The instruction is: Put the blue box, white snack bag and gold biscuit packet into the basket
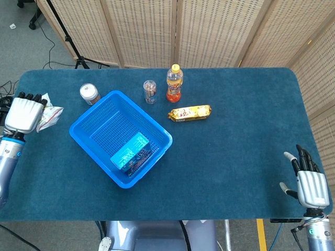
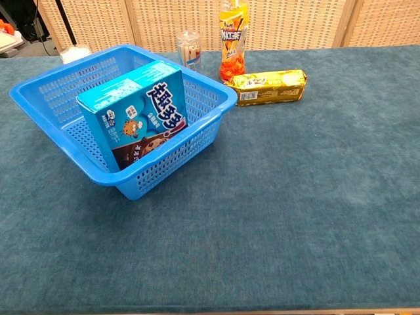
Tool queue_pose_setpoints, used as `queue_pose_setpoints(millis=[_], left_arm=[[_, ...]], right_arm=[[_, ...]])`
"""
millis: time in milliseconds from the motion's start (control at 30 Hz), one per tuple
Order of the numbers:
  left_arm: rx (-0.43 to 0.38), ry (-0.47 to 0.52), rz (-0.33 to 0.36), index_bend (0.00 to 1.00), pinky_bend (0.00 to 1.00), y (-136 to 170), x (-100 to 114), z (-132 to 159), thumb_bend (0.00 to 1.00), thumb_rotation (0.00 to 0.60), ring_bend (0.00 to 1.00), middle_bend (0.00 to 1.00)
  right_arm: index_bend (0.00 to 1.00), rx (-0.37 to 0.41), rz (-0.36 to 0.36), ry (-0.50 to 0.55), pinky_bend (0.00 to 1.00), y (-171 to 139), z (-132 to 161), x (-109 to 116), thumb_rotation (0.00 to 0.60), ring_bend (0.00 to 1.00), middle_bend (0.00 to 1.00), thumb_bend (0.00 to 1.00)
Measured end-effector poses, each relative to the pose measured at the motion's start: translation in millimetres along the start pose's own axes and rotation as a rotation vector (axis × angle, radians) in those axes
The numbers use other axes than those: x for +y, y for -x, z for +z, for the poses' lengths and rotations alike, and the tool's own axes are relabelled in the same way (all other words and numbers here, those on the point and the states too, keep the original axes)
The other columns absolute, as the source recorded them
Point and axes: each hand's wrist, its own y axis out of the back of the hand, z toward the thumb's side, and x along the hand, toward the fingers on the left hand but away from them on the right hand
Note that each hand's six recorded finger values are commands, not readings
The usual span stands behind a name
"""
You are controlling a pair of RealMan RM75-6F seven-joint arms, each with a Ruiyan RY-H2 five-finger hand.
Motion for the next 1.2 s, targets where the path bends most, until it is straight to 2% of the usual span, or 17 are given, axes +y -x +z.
queue_pose_setpoints(millis=[167,267,400,500,633,800,900,1000,1067,1133,1200], left_arm=[[-0.022,0.023,0.019,0.84,0.42,0,7,14,0.41,0.6,0.45,0.47],[-0.052,0.039,0.06,0.84,0.42,0,16,28,0.41,0.6,0.45,0.47],[-0.131,0.11,0.145,0.84,0.42,2,35,66,0.41,0.6,0.45,0.47],[-0.194,0.159,0.183,0.84,0.42,6,45,99,0.41,0.6,0.45,0.47],[-0.238,0.218,0.203,0.84,0.42,10,55,131,0.4,0.6,0.45,0.47],[-0.268,0.239,0.219,0.84,0.42,14,62,161,0.38,0.6,0.45,0.47],[-0.275,0.246,0.217,0.77,0.42,16,62,170,0.36,0.6,0.45,0.43],[-0.273,0.244,0.209,0.66,0.42,16,59,173,0.35,0.6,0.42,0.31],[-0.268,0.243,0.205,0.6,0.42,16,58,174,0.33,0.6,0.34,0.21],[-0.264,0.247,0.198,0.49,0.42,16,56,174,0.31,0.6,0.19,0.09],[-0.263,0.249,0.185,0.37,0.39,16,54,174,0.3,0.6,0.06,0.02]], right_arm=[[0.18,-0.004,-0.006,0.007,0.22,0,-2,3,0.6,0.0,0.0,0.18],[0.18,-0.007,-0.009,0.012,0.22,0,-3,4,0.6,0.0,0.0,0.18],[0.18,-0.006,-0.009,0.022,0.22,0,-3,6,0.6,0.0,0.0,0.18],[0.18,-0.004,-0.009,0.026,0.22,0,-3,6,0.6,0.0,0.0,0.18],[0.18,-0.006,-0.009,0.029,0.22,0,-4,7,0.6,0.0,0.0,0.18],[0.18,-0.009,-0.009,0.034,0.22,0,-6,8,0.6,0.0,0.0,0.18],[0.18,-0.013,-0.011,0.038,0.22,0,-7,9,0.6,0.0,0.0,0.18],[0.18,-0.016,-0.013,0.039,0.22,1,-8,9,0.6,0.0,0.0,0.18],[0.18,-0.016,-0.011,0.039,0.22,1,-8,9,0.6,0.0,0.0,0.18],[0.18,-0.016,-0.009,0.038,0.22,1,-8,9,0.6,0.0,0.0,0.18],[0.18,-0.016,-0.008,0.038,0.22,0,-8,8,0.6,0.0,0.0,0.18]])
